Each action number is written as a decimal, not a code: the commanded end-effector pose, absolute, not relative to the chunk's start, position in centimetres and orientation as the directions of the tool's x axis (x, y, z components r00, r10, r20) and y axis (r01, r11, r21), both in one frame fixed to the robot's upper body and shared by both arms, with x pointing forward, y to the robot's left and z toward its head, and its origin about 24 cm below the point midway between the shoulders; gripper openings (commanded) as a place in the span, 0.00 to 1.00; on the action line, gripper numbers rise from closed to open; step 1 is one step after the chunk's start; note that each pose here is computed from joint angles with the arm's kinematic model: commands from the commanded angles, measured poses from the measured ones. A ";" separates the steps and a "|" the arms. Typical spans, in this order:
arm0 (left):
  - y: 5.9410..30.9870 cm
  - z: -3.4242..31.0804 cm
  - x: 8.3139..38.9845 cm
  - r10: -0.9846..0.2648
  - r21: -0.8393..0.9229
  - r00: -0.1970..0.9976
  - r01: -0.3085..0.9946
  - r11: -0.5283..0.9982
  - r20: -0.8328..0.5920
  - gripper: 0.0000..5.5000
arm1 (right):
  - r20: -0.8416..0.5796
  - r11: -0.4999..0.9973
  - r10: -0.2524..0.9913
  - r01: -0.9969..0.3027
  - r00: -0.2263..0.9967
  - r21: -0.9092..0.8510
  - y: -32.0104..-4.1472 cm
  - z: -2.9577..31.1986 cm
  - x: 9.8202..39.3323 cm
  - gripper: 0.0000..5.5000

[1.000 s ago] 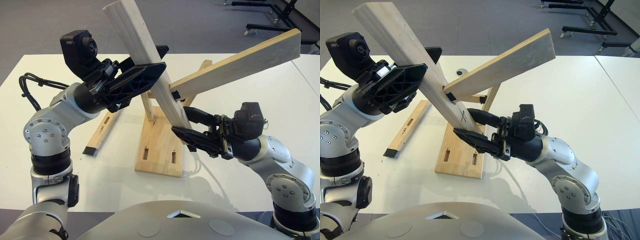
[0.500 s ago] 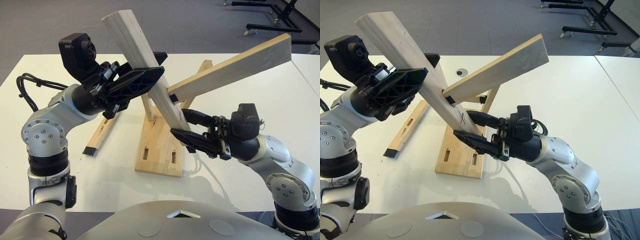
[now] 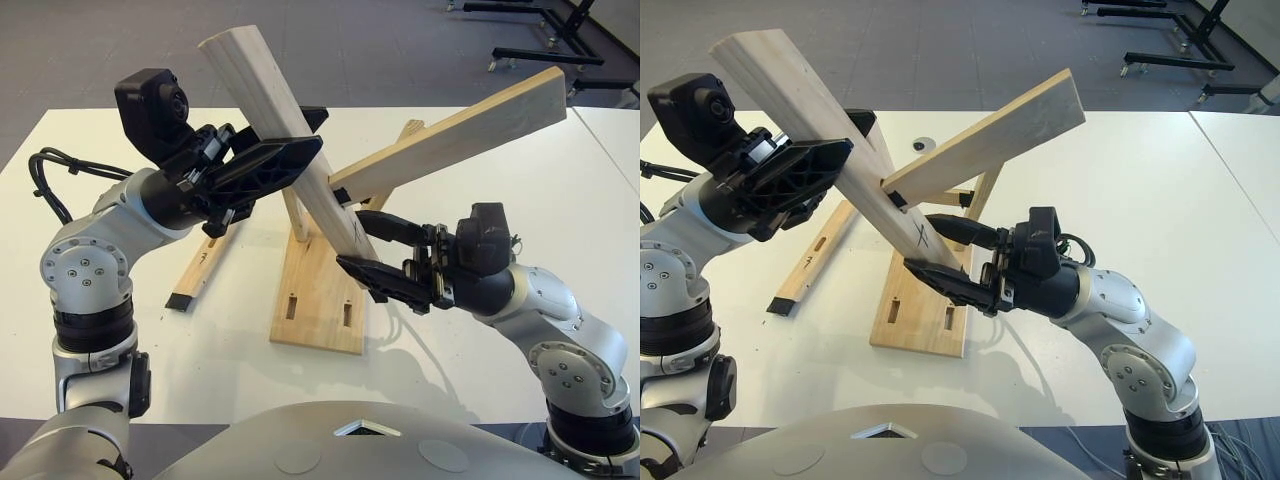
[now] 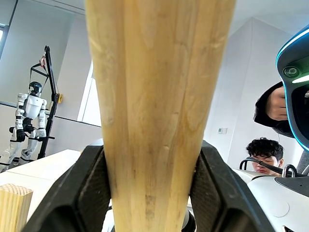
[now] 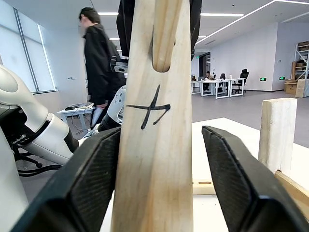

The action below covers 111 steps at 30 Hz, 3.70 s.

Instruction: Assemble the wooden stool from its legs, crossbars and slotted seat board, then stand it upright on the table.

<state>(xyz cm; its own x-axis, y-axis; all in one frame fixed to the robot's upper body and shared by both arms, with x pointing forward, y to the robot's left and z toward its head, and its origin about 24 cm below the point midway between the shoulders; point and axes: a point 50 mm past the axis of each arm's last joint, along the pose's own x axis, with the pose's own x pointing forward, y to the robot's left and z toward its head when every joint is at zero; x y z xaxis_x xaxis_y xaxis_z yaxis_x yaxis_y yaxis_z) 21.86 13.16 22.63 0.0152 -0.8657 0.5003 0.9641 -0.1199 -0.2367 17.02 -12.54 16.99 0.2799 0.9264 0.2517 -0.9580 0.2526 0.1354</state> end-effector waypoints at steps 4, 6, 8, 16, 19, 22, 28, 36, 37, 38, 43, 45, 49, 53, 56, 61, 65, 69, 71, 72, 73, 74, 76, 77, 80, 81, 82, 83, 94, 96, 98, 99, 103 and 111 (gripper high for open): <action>13.1 22.5 21.7 -0.863 -0.238 0.016 0.964 -0.121 0.505 0.37 | 0.225 0.292 0.920 -0.944 0.322 0.155 -14.1 17.1 17.0 0.75; 13.1 22.3 21.7 -0.866 -0.245 0.017 0.962 -0.123 0.500 0.37 | 0.178 0.307 0.925 -0.936 0.336 0.172 -15.2 16.8 16.5 0.81; 13.3 22.3 21.7 -0.862 -0.247 0.029 0.963 -0.112 0.505 0.37 | 0.158 0.301 0.930 -0.933 0.333 0.198 -16.5 17.0 15.9 0.88; 14.9 22.4 21.7 -0.890 -0.206 0.065 0.978 -0.034 0.451 0.37 | 0.029 0.354 0.924 -0.883 0.381 0.308 -18.6 14.6 14.0 0.98; 16.1 21.7 21.6 -0.920 -0.167 0.118 0.984 0.059 0.374 0.37 | 0.023 0.364 0.921 -0.879 0.390 0.307 -19.0 14.8 13.8 0.98; 16.4 20.9 21.1 -0.936 -0.107 0.149 0.987 0.120 0.318 0.37 | 0.015 0.376 0.916 -0.873 0.400 0.311 -19.7 15.1 13.7 0.98; 15.8 17.5 19.3 -0.950 -0.007 0.223 0.974 0.227 0.220 0.37 | -0.022 0.314 0.944 -0.879 0.328 0.358 -20.7 15.7 13.7 0.98; 15.8 15.3 17.8 -0.967 0.127 0.227 0.962 0.241 0.120 0.37 | -0.070 0.226 0.974 -0.888 0.216 0.400 -21.5 16.7 14.9 0.98; 15.8 15.4 17.8 -0.966 0.138 0.225 0.961 0.241 0.125 0.37 | -0.072 0.225 0.974 -0.888 0.214 0.402 -21.5 16.7 15.0 0.98; 15.9 15.4 17.7 -0.968 0.152 0.215 0.960 0.233 0.129 0.37 | -0.073 0.223 0.975 -0.887 0.211 0.405 -21.4 16.6 15.0 0.98; 16.7 15.8 17.5 -0.974 0.180 0.163 0.965 0.191 0.160 0.37 | -0.064 0.216 0.976 -0.883 0.209 0.416 -20.7 16.1 14.7 0.98; 17.2 15.9 17.4 -0.979 0.172 0.133 0.972 0.160 0.156 0.37 | -0.061 0.219 0.975 -0.882 0.213 0.417 -20.4 15.9 14.6 0.98; 18.1 15.5 17.4 -0.990 0.118 0.089 0.988 0.102 0.112 0.37 | -0.041 0.227 0.972 -0.879 0.231 0.419 -19.8 15.6 14.1 0.98; 18.4 15.3 17.9 -0.993 0.115 0.081 0.989 0.090 0.081 0.37 | -0.030 0.233 0.969 -0.874 0.244 0.427 -19.4 15.3 13.6 0.98; 18.1 15.4 18.1 -0.991 0.126 0.080 0.988 0.092 0.104 0.37 | -0.033 0.241 0.967 -0.873 0.251 0.424 -19.5 15.3 13.7 0.98; 17.4 15.9 18.1 -0.987 0.174 0.059 0.981 0.085 0.151 0.37 | -0.036 0.243 0.967 -0.872 0.253 0.426 -19.6 15.2 13.9 0.98; 17.2 15.5 18.1 -0.992 0.195 0.023 0.980 0.047 0.125 0.37 | -0.031 0.236 0.969 -0.875 0.247 0.422 -19.5 15.4 14.0 0.98; 17.1 14.9 18.2 -0.997 0.197 -0.011 0.980 0.004 0.076 0.37 | -0.027 0.241 0.967 -0.877 0.253 0.415 -19.7 15.4 14.2 0.98; 17.0 14.6 18.3 -0.998 0.202 -0.025 0.979 -0.014 0.051 0.37 | -0.026 0.242 0.967 -0.877 0.255 0.414 -19.7 15.3 14.3 0.98; 17.1 14.5 18.3 -0.999 0.203 -0.028 0.979 -0.018 0.043 0.37 | -0.026 0.242 0.967 -0.878 0.255 0.413 -19.7 15.4 14.4 0.98; 17.1 14.4 18.3 -0.999 0.204 -0.030 0.979 -0.022 0.040 0.37 | -0.025 0.242 0.967 -0.878 0.255 0.412 -19.7 15.3 14.4 0.98; 17.1 14.3 18.3 -0.999 0.204 -0.035 0.979 -0.026 0.040 0.37 | -0.026 0.244 0.966 -0.878 0.257 0.412 -19.7 15.3 14.4 0.98; 17.0 14.3 18.4 -0.998 0.207 -0.043 0.978 -0.033 0.042 0.37 | -0.025 0.246 0.965 -0.878 0.259 0.410 -19.7 15.3 14.5 0.98; 17.0 14.3 18.3 -0.998 0.209 -0.045 0.977 -0.036 0.043 0.37 | -0.022 0.247 0.965 -0.878 0.261 0.409 -19.8 15.3 14.5 0.98; 16.9 14.1 18.3 -0.998 0.209 -0.049 0.977 -0.039 0.047 0.37 | -0.027 0.246 0.966 -0.879 0.258 0.408 -19.8 15.2 14.6 0.98; 16.9 14.1 18.3 -0.998 0.208 -0.051 0.977 -0.040 0.047 0.37 | -0.028 0.246 0.966 -0.880 0.257 0.407 -19.8 15.1 14.7 0.98; 16.9 14.0 18.3 -0.998 0.200 -0.046 0.979 -0.036 0.048 0.37 | -0.028 0.246 0.966 -0.881 0.257 0.405 -19.8 15.2 14.8 0.98; 16.9 13.9 18.3 -0.998 0.189 -0.045 0.981 -0.035 0.048 0.37 | -0.028 0.248 0.966 -0.881 0.259 0.403 -19.9 15.2 14.9 0.98; 17.5 12.8 17.2 -0.996 0.038 -0.092 0.995 -0.091 0.016 0.37 | -0.036 0.255 0.964 -0.882 0.262 0.397 -20.2 15.3 15.4 0.98; 17.6 12.6 17.2 -0.996 0.021 -0.093 0.995 -0.093 0.004 0.37 | -0.035 0.256 0.964 -0.882 0.264 0.396 -20.3 15.3 15.5 0.98; 17.6 12.5 17.2 -0.996 0.017 -0.091 0.996 -0.091 -0.001 0.37 | -0.034 0.255 0.964 -0.883 0.263 0.393 -20.2 15.3 15.6 0.98; 17.6 12.5 17.2 -0.996 0.015 -0.092 0.996 -0.092 -0.002 0.37 | -0.034 0.255 0.964 -0.884 0.264 0.392 -20.2 15.3 15.6 0.98; 17.4 12.4 17.2 -0.995 0.015 -0.095 0.995 -0.095 -0.012 0.37 | -0.034 0.259 0.963 -0.885 0.267 0.386 -20.1 15.2 15.7 0.98; 17.1 10.6 17.1 -0.994 -0.102 -0.083 0.992 -0.075 -0.074 0.37 | -0.036 0.258 0.964 -0.889 0.264 0.378 -19.9 15.2 15.7 0.98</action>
<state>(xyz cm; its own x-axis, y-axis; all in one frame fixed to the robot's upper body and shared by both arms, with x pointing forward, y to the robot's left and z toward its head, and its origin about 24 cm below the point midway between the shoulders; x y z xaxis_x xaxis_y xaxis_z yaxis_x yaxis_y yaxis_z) 17.52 16.78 12.86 -0.0884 -0.9948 0.0509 0.9959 -0.0872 0.0256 15.50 -19.98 14.93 0.2617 0.9645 -0.0362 -0.8800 0.2538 0.4015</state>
